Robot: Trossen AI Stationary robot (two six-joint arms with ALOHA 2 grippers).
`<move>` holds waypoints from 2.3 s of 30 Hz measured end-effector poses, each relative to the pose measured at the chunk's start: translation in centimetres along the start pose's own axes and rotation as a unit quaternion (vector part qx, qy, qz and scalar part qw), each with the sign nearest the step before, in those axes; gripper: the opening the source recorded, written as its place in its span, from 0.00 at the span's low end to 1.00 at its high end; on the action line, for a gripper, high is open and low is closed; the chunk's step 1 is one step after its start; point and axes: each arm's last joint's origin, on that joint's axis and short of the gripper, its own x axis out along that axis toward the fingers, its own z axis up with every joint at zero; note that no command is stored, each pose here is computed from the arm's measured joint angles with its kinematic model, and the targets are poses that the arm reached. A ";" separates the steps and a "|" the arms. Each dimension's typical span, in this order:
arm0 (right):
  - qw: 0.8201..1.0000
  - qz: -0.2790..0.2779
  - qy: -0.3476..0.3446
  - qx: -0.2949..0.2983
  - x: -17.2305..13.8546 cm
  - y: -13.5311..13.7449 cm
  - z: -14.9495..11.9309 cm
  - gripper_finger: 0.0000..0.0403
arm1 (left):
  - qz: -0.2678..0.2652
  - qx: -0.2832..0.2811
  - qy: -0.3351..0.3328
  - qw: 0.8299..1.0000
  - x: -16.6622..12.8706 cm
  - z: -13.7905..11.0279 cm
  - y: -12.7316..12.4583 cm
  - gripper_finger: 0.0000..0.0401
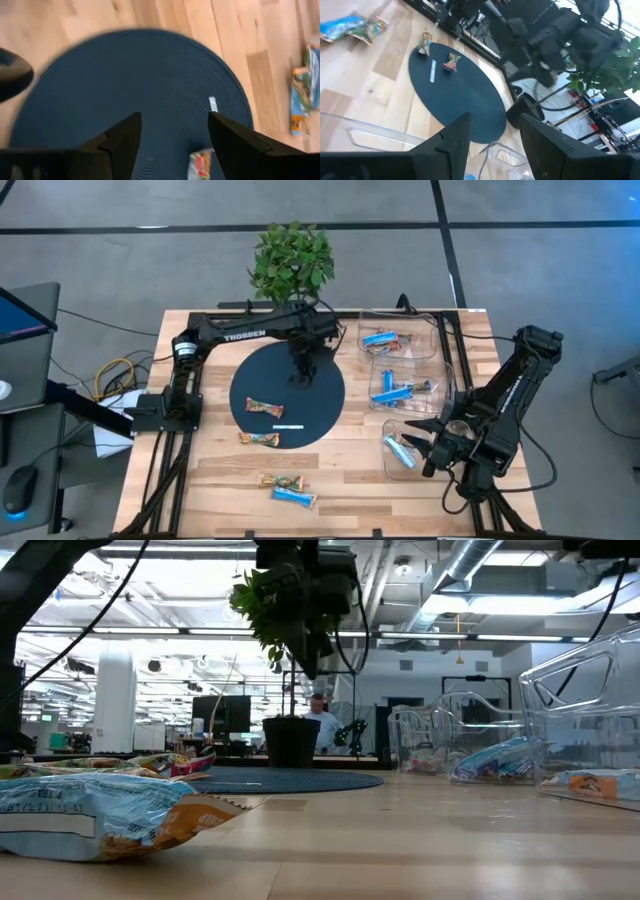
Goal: Pick and place Granola Bars by type
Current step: Put the yellow granola bar into the bottom transparent bin
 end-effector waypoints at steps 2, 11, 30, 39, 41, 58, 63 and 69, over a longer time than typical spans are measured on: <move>1.000 -0.006 0.006 -0.002 0.3 -0.1 0.0 0.41 | -0.013 -0.007 0.023 1.000 0.7 -0.4 -0.4 0.56; 0.999 -0.026 0.034 0.007 1.7 -0.7 -0.1 0.41 | -0.039 -0.031 0.070 0.996 1.6 -0.8 -1.8 0.56; 0.999 -0.022 0.041 0.003 1.9 -0.5 -0.5 0.41 | 0.066 -0.033 -0.003 0.997 -1.3 -5.8 -8.6 0.56; 0.998 -0.036 0.043 0.026 3.5 -0.6 0.7 0.41 | 0.153 -0.002 -0.147 0.977 0.6 -12.1 -13.1 0.56; 0.998 -0.023 0.047 0.025 4.0 -0.7 1.1 0.41 | 0.163 0.004 -0.184 0.969 1.3 -13.1 -13.8 0.56; 0.951 0.278 -0.117 0.067 13.1 -3.0 4.7 0.41 | 0.195 0.054 -0.254 0.946 7.1 -17.1 -17.2 0.56; 0.928 0.335 -0.136 0.088 17.2 -2.6 3.4 0.41 | 0.228 0.042 -0.240 0.943 7.2 -17.5 -17.5 0.56; 0.897 0.397 -0.168 0.094 21.4 -0.7 2.1 0.41 | 0.274 0.028 -0.223 0.935 7.3 -17.9 -17.6 0.56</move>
